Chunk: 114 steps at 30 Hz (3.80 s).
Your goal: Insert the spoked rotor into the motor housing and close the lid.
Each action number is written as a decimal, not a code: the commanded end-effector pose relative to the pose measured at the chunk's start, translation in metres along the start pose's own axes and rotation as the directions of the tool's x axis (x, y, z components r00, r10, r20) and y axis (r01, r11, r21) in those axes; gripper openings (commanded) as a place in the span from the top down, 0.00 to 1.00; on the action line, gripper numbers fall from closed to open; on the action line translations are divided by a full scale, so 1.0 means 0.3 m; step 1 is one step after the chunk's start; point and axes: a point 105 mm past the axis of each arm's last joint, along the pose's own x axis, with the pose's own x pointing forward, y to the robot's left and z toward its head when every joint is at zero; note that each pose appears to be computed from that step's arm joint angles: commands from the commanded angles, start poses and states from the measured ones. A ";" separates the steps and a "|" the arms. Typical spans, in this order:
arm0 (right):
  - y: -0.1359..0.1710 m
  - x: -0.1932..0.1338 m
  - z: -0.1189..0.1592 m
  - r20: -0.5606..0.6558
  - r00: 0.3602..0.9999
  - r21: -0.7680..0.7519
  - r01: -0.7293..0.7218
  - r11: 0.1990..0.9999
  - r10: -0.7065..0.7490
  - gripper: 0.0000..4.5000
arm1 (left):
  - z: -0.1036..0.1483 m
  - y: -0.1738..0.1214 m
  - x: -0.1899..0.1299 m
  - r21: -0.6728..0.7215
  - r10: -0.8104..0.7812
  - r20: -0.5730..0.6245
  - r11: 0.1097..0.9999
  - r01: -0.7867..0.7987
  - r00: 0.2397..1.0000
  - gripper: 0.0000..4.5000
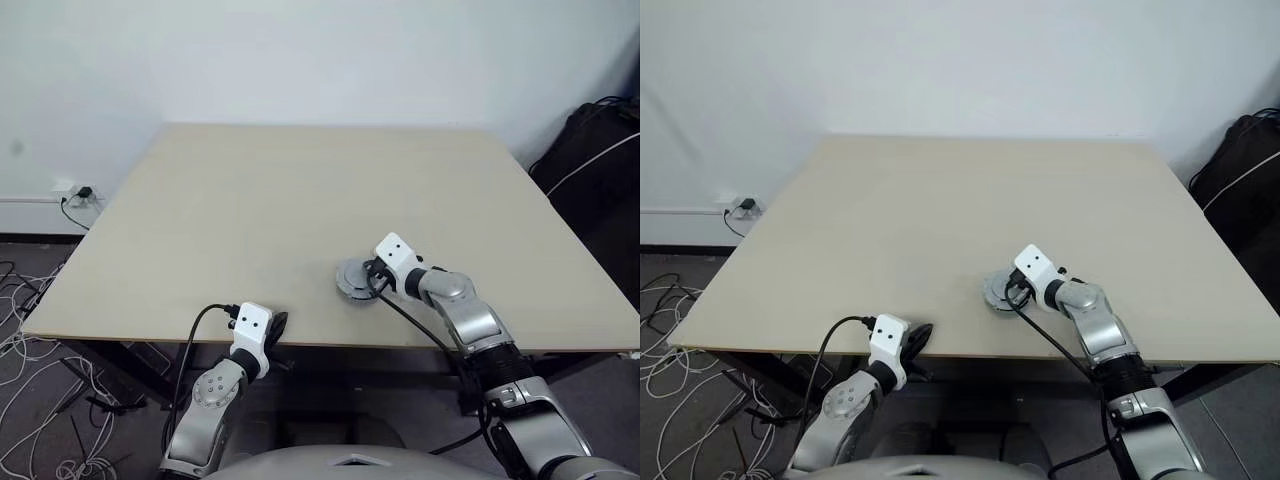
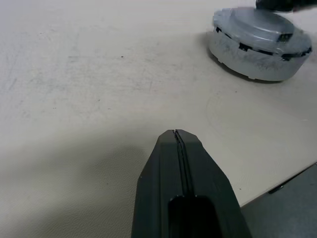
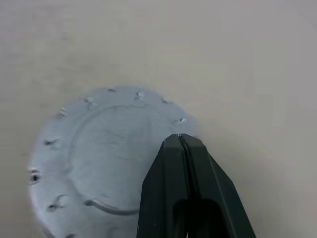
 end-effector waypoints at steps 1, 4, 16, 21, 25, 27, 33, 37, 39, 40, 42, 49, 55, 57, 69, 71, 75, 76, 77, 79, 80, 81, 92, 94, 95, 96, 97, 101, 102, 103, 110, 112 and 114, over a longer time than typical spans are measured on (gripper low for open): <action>0.043 0.003 -0.036 -0.059 0.994 0.001 -0.091 0.996 0.091 0.99 | 0.037 -0.002 0.008 0.008 -0.002 0.049 1.000 0.001 0.999 1.00; 0.058 -0.002 -0.044 -0.079 0.991 -0.011 -0.113 0.994 0.111 0.99 | 0.035 -0.002 0.007 0.006 0.001 0.048 1.000 -0.001 0.999 1.00; 0.056 -0.084 0.134 0.209 0.974 0.028 -0.092 0.995 0.084 0.87 | 0.030 -0.002 -0.002 0.007 0.001 0.044 1.000 -0.002 0.999 1.00; 0.073 -0.080 0.124 0.223 0.957 -0.013 -0.186 0.982 0.184 0.50 | 0.036 -0.001 0.006 0.019 -0.012 0.043 1.000 0.011 0.999 1.00; 0.055 -0.068 0.112 0.205 0.952 -0.038 -0.226 0.973 0.229 0.21 | 0.039 0.002 0.006 0.020 -0.011 0.044 1.000 0.010 0.999 1.00; 0.039 -0.059 0.112 0.202 0.950 -0.041 -0.233 0.972 0.236 0.07 | 0.041 0.002 0.004 0.018 -0.006 0.045 1.000 0.006 0.999 1.00; -0.001 -0.034 0.114 0.191 0.949 -0.041 -0.247 0.968 0.250 0.00 | 0.049 0.009 -0.005 0.014 0.015 0.053 1.000 -0.015 0.999 1.00; -0.016 -0.019 0.100 0.165 0.948 -0.034 -0.269 0.963 0.271 0.00 | 0.051 0.017 -0.015 0.012 0.028 0.054 1.000 -0.029 0.998 1.00; -0.025 -0.012 0.093 0.152 0.948 -0.030 -0.277 0.961 0.278 0.00 | 0.051 0.024 -0.020 0.014 0.037 0.053 0.999 -0.038 0.998 1.00; -0.028 -0.009 0.088 0.145 0.948 -0.025 -0.283 0.959 0.284 0.00 | 0.050 0.027 -0.023 0.015 0.042 0.052 0.999 -0.042 0.998 1.00; -0.031 -0.001 0.078 0.124 0.947 -0.022 -0.296 0.955 0.296 0.00 | 0.050 0.034 -0.030 0.018 0.051 0.051 0.999 -0.052 0.997 1.00; -0.021 0.020 0.055 0.079 0.936 -0.015 -0.342 0.940 0.342 0.00 | 0.050 0.048 -0.047 0.022 0.071 0.049 0.997 -0.073 0.996 1.00; -0.013 0.037 0.044 0.061 0.936 -0.014 -0.345 0.938 0.346 0.09 | 0.051 0.053 -0.051 0.022 0.081 0.049 0.996 -0.082 0.995 1.00; -0.012 0.039 0.043 0.060 0.937 -0.014 -0.345 0.938 0.345 0.22 | 0.051 0.053 -0.051 0.022 0.082 0.050 0.996 -0.083 0.995 1.00; -0.017 0.032 0.023 0.039 0.939 -0.015 -0.341 0.940 0.341 0.27 | 0.052 0.039 -0.044 0.022 0.070 0.048 0.997 -0.071 0.996 1.00; -0.016 0.028 0.024 0.040 0.934 0.008 -0.356 0.935 0.355 0.27 | 0.051 0.041 -0.044 0.022 0.070 0.048 0.997 -0.071 0.996 1.00; -0.013 0.020 0.025 0.036 0.923 0.046 -0.385 0.922 0.384 0.27 | 0.050 0.043 -0.043 0.021 0.072 0.048 0.997 -0.073 0.996 1.00; -0.015 0.018 0.024 0.030 0.922 0.048 -0.387 0.921 0.386 0.27 | 0.050 0.043 -0.043 0.020 0.072 0.048 0.997 -0.073 0.996 1.00; -0.015 0.015 0.021 0.023 0.920 0.047 -0.391 0.919 0.391 0.27 | 0.050 0.043 -0.042 0.019 0.073 0.048 0.997 -0.073 0.996 1.00; -0.022 0.011 0.018 0.011 0.924 0.028 -0.381 0.924 0.381 0.27 | 0.048 0.043 -0.042 0.015 0.074 0.049 0.997 -0.075 0.996 1.00; -0.025 0.010 0.018 0.009 0.927 0.021 -0.376 0.926 0.376 0.27 | 0.048 0.043 -0.042 0.014 0.075 0.049 0.997 -0.076 0.996 1.00; -0.031 0.011 0.016 0.002 0.933 0.000 -0.361 0.933 0.361 0.27 | 0.046 0.042 -0.042 0.013 0.076 0.049 0.997 -0.076 0.996 1.00; -0.020 0.030 -0.014 -0.038 0.949 -0.127 -0.314 0.941 0.312 0.27 | 0.046 0.043 -0.042 0.016 0.079 0.051 0.997 -0.080 0.996 1.00; -0.017 0.031 -0.017 -0.034 0.948 -0.107 -0.317 0.942 0.315 0.27 | 0.051 0.046 -0.041 0.021 0.083 0.058 0.996 -0.085 0.995 1.00; -0.016 0.032 -0.017 -0.032 0.948 -0.099 -0.317 0.943 0.315 0.27 | 0.063 0.052 -0.040 0.021 0.089 0.073 0.996 -0.091 0.993 1.00; -0.016 0.032 -0.018 -0.031 0.948 -0.091 -0.317 0.944 0.315 0.27 | 0.077 0.057 -0.037 0.020 0.093 0.088 0.995 -0.096 0.992 1.00; -0.015 0.033 -0.019 -0.031 0.949 -0.086 -0.315 0.945 0.314 0.27 | 0.096 0.065 -0.030 0.022 0.096 0.106 0.995 -0.099 0.990 1.00; -0.010 0.039 -0.021 -0.033 0.949 -0.074 -0.314 0.947 0.312 0.27 | 0.174 0.095 0.021 0.032 0.092 0.168 0.995 -0.099 0.982 1.00; -0.008 0.040 -0.021 -0.033 0.949 -0.071 -0.315 0.946 0.313 0.27 | 0.194 0.103 0.041 0.036 0.086 0.175 0.995 -0.094 0.981 1.00; -0.006 0.042 -0.021 -0.032 0.949 -0.067 -0.316 0.946 0.314 0.27 | 0.215 0.115 0.066 0.031 0.081 0.177 0.996 -0.088 0.981 1.00; 0.003 0.050 -0.017 -0.025 0.951 -0.055 -0.310 0.949 0.309 0.27 | 0.320 0.114 0.220 -0.095 -0.066 0.146 0.992 0.080 0.987 1.00; 0.006 0.052 -0.014 -0.019 0.952 -0.053 -0.307 0.950 0.307 0.27 | 0.339 0.069 0.248 -0.121 -0.164 0.120 0.976 0.178 0.979 1.00; 0.009 0.053 -0.013 -0.016 0.952 -0.052 -0.305 0.951 0.305 0.27 | 0.355 0.031 0.269 -0.151 -0.244 0.100 0.955 0.257 0.965 1.00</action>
